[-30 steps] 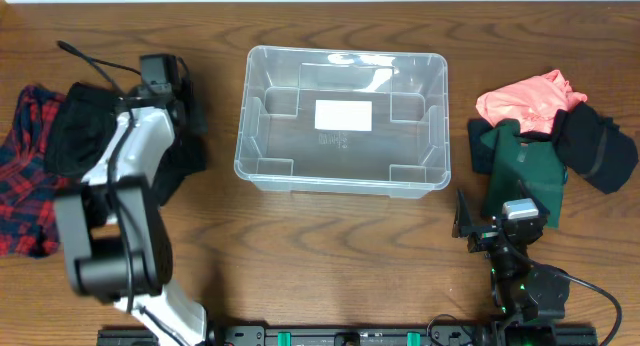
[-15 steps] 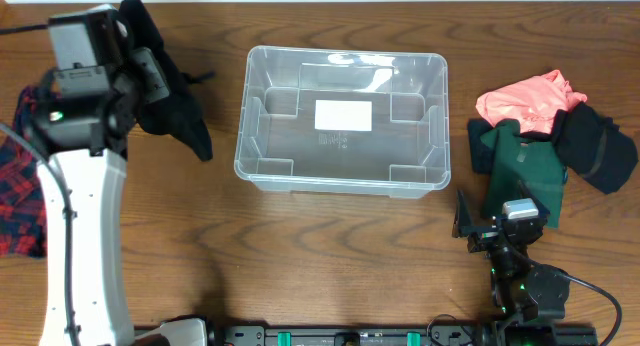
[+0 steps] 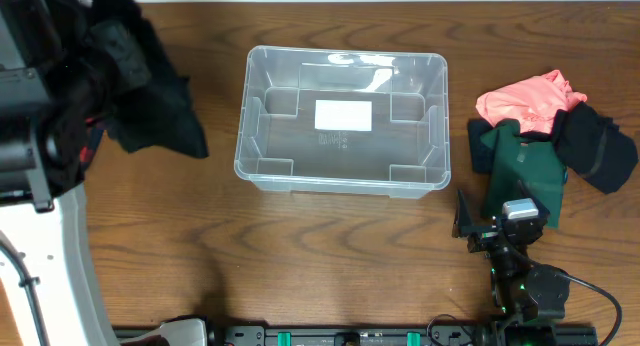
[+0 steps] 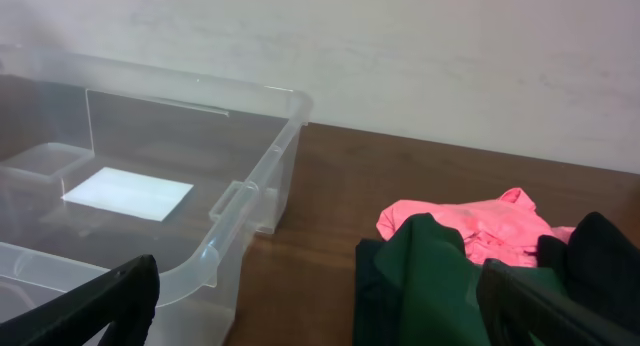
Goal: Pack container
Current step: 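Lift the black garment with the left gripper and carry it over the bin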
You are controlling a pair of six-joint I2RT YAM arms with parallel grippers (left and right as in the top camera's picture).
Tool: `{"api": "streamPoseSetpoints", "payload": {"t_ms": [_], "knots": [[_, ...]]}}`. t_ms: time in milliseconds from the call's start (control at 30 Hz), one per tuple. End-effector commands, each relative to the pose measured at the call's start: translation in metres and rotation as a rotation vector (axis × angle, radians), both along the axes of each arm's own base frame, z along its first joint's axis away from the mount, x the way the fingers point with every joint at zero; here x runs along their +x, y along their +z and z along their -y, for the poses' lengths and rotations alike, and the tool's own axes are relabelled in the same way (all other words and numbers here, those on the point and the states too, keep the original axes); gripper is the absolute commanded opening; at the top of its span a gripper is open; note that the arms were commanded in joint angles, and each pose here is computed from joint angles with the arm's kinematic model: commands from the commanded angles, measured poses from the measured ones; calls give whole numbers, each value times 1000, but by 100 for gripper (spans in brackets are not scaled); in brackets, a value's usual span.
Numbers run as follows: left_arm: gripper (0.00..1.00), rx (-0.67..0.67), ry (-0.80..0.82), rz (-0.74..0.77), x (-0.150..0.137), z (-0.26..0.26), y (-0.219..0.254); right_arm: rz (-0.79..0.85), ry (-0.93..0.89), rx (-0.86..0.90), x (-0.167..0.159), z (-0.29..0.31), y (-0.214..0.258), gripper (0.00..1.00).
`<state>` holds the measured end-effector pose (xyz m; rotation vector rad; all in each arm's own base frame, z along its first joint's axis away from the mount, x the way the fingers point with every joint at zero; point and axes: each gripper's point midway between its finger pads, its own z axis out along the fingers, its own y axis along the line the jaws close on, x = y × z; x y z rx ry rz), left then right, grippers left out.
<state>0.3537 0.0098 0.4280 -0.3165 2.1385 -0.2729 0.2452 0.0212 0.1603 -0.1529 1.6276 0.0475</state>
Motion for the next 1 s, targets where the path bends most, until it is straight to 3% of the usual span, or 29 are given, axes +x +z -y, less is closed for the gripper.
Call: {"api": "streamPoseSetpoints", "payload": {"t_ms": [0, 533, 967], "knots": [[6, -117, -192, 91, -13, 51, 33, 3, -8, -13, 0, 2, -1, 99], [6, -132, -531, 3, -26, 158, 11, 3, -8, -13, 0, 2, -1, 99], [6, -78, -597, -256, 8, 185, -73, 3, -8, -13, 0, 2, -1, 99]]}}
